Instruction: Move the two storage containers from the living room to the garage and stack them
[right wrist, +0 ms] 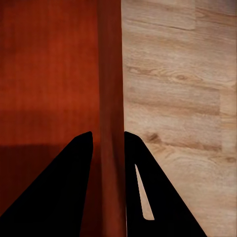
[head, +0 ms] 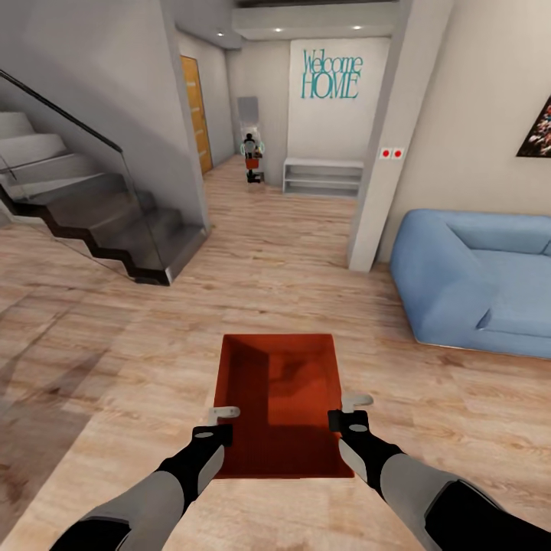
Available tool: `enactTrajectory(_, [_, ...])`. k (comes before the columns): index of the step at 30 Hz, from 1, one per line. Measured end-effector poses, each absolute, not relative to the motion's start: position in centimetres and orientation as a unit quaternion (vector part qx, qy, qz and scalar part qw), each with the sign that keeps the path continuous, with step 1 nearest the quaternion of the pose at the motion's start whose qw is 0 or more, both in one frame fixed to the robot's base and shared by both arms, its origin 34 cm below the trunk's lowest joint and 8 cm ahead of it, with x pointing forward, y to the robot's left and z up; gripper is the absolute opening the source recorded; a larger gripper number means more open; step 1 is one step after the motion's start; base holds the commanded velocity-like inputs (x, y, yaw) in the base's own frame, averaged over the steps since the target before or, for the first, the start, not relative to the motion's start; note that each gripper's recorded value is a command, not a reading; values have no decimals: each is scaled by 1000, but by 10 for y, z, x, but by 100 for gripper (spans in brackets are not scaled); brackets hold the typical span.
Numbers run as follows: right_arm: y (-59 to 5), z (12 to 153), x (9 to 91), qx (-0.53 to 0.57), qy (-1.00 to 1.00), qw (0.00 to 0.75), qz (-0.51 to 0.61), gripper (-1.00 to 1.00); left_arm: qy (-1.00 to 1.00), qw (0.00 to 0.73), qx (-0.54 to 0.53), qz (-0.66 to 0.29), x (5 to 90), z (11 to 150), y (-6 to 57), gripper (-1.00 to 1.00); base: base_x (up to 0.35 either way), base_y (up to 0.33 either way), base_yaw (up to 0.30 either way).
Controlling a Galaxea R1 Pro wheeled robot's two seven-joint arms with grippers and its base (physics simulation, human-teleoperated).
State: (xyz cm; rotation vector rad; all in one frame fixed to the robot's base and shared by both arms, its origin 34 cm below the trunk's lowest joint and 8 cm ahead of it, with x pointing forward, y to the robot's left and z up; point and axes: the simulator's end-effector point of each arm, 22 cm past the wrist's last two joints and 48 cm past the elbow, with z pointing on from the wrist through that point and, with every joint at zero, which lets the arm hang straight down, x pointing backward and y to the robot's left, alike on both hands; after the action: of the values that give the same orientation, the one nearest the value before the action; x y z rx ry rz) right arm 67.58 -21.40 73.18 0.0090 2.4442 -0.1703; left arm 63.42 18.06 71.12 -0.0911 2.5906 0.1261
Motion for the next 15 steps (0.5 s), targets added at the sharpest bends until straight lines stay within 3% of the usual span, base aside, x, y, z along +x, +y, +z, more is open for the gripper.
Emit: enactTrajectory(15, [-214, 732, 676, 3, 939, 339, -65, -100, 961, 270, -34, 47, 634, 711, 181, -100, 321, 90, 0])
